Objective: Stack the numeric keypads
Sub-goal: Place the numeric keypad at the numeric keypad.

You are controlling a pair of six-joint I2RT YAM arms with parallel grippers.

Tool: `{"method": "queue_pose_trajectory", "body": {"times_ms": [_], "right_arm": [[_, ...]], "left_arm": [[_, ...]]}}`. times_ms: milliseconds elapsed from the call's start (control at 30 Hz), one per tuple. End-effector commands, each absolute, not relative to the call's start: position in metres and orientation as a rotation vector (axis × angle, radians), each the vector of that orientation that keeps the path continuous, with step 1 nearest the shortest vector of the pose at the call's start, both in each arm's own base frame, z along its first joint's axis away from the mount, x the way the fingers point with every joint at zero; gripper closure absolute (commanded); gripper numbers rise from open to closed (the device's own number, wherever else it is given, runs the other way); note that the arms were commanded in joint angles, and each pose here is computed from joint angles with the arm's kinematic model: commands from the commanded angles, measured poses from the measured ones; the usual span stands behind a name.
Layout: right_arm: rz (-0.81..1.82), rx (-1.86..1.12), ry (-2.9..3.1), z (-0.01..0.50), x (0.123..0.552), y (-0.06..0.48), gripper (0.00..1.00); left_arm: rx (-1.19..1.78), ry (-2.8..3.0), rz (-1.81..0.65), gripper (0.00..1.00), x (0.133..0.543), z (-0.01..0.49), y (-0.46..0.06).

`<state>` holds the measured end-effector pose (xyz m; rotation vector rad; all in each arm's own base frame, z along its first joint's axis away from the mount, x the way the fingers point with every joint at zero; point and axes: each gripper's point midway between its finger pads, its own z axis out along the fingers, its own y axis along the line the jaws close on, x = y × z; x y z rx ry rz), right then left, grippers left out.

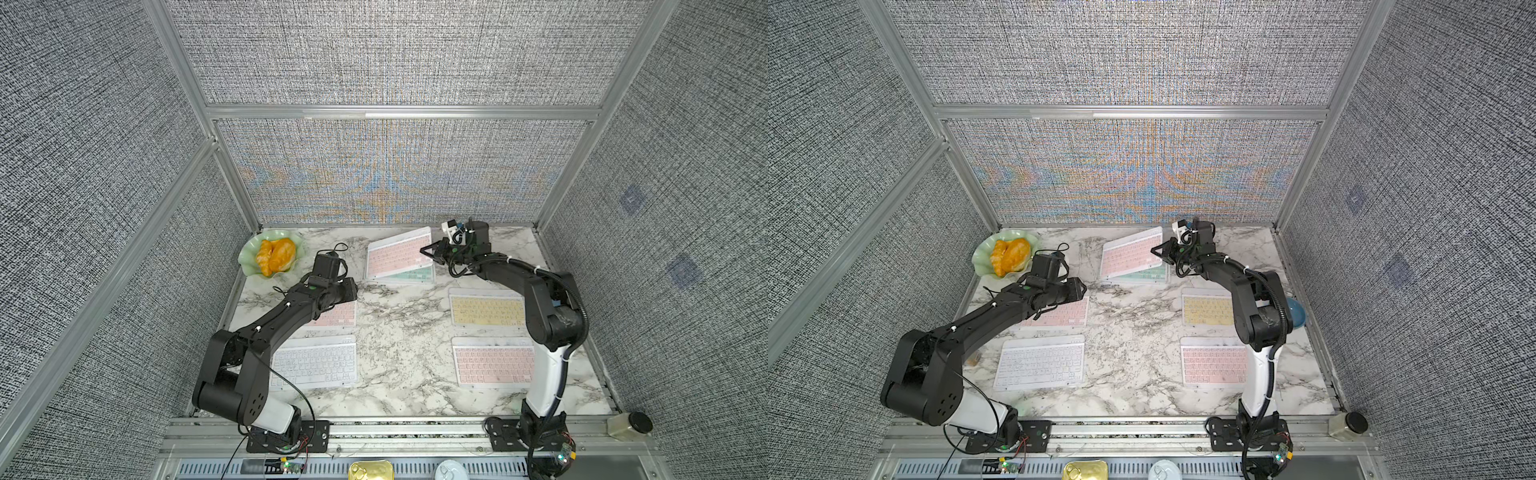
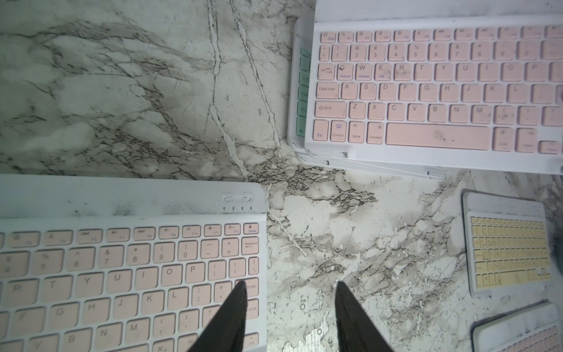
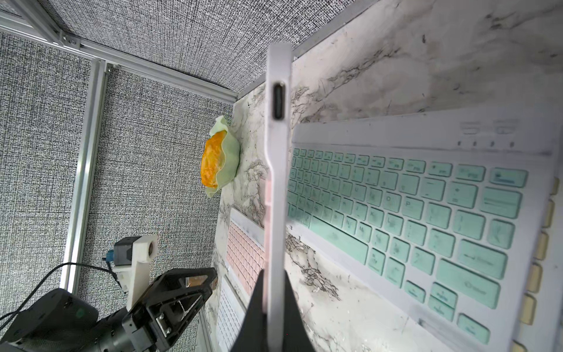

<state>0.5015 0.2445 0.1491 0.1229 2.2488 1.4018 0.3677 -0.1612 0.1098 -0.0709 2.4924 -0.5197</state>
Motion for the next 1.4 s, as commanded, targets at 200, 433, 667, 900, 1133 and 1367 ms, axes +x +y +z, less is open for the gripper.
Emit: {"method": "queue_pose_trajectory", "body": {"times_ms": [200,433,667,900,1133,1367], "right_arm": [[1.439,0.117,2.229,0.142,0.509,0.245,1.00],[1.429,0.153,2.244,0.131,0.513,0.236,1.00],[1.409,0.167,2.272,0.122,0.516,0.232,1.00],[1.362,0.190,2.340,0.104,0.518,0.228,0.91],[1.318,0.202,2.358,0.097,0.520,0.224,0.83],[1.281,0.238,2.378,0.086,0.523,0.218,0.74]], "left_arm": [[-0.049,2.492,-0.552,0.51,0.367,0.107,-0.165],[-0.049,2.500,-0.545,0.52,0.367,0.102,-0.165],[-0.047,2.507,-0.550,0.52,0.367,0.100,-0.166],[-0.044,2.509,-0.567,0.52,0.366,0.100,-0.168],[-0.050,2.522,-0.570,0.52,0.364,0.096,-0.168],[-0.053,2.531,-0.556,0.52,0.365,0.092,-0.167]]}}
